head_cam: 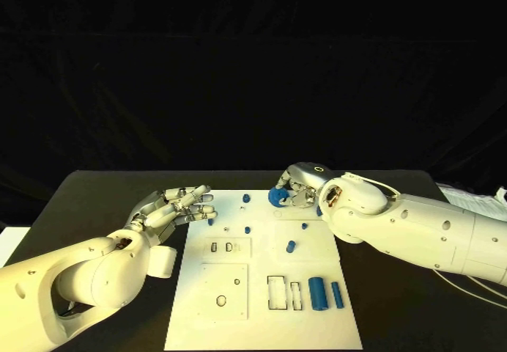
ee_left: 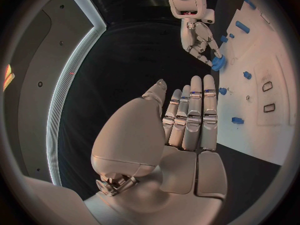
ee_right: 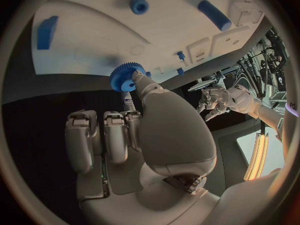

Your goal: Assemble the parts on the task board

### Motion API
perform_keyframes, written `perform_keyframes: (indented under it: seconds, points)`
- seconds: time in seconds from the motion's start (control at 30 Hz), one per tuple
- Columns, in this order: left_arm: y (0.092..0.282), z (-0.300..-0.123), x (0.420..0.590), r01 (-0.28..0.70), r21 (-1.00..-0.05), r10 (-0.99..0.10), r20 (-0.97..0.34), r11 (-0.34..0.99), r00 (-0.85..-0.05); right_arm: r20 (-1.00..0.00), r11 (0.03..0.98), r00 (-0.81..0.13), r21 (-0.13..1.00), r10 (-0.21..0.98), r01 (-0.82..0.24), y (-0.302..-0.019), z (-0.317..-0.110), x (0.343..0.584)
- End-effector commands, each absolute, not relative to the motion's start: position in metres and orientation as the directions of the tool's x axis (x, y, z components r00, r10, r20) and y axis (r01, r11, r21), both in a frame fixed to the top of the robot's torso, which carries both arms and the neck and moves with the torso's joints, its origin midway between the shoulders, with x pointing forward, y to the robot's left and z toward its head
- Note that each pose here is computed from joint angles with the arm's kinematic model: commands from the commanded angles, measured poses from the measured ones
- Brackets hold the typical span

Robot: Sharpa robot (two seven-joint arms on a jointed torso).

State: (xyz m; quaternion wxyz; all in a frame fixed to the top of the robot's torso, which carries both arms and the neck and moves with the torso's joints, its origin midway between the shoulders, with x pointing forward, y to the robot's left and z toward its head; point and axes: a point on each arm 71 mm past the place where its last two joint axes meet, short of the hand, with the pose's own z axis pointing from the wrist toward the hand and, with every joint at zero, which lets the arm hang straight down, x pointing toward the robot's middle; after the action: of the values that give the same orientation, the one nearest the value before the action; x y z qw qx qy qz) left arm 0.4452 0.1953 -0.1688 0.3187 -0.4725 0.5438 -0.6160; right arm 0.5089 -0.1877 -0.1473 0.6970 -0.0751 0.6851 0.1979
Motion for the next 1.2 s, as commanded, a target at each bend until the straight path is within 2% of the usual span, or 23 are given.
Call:
perform_keyframes:
  seconds: [0.03, 0.23, 0.53, 0.83, 1.2]
  points:
    - [0.193, -0.167, 0.445, -0.120, -0.969, -0.897, 0.245, -0.215, -0.369, -0.986, 0.898, 0.065, 0.113, 0.155, -0.425, -0.170, -0.140, 0.503]
    - [0.192, -0.167, 0.445, -0.121, -0.969, -0.896, 0.246, -0.216, -0.371, -0.986, 0.876, 0.074, 0.094, 0.146, -0.474, -0.144, -0.139, 0.498]
    - [0.192, -0.167, 0.445, -0.121, -0.969, -0.895, 0.246, -0.216, -0.371, -0.991, 0.864, 0.043, 0.089, 0.126, -0.496, -0.120, -0.155, 0.502]
    - [0.191, -0.167, 0.445, -0.122, -0.969, -0.895, 0.247, -0.216, -0.373, -0.995, 0.864, 0.002, 0.083, 0.097, -0.496, -0.108, -0.169, 0.507]
    - [0.191, -0.167, 0.444, -0.122, -0.969, -0.894, 0.247, -0.216, -0.374, -0.996, 0.875, -0.035, 0.084, 0.077, -0.477, -0.107, -0.180, 0.513]
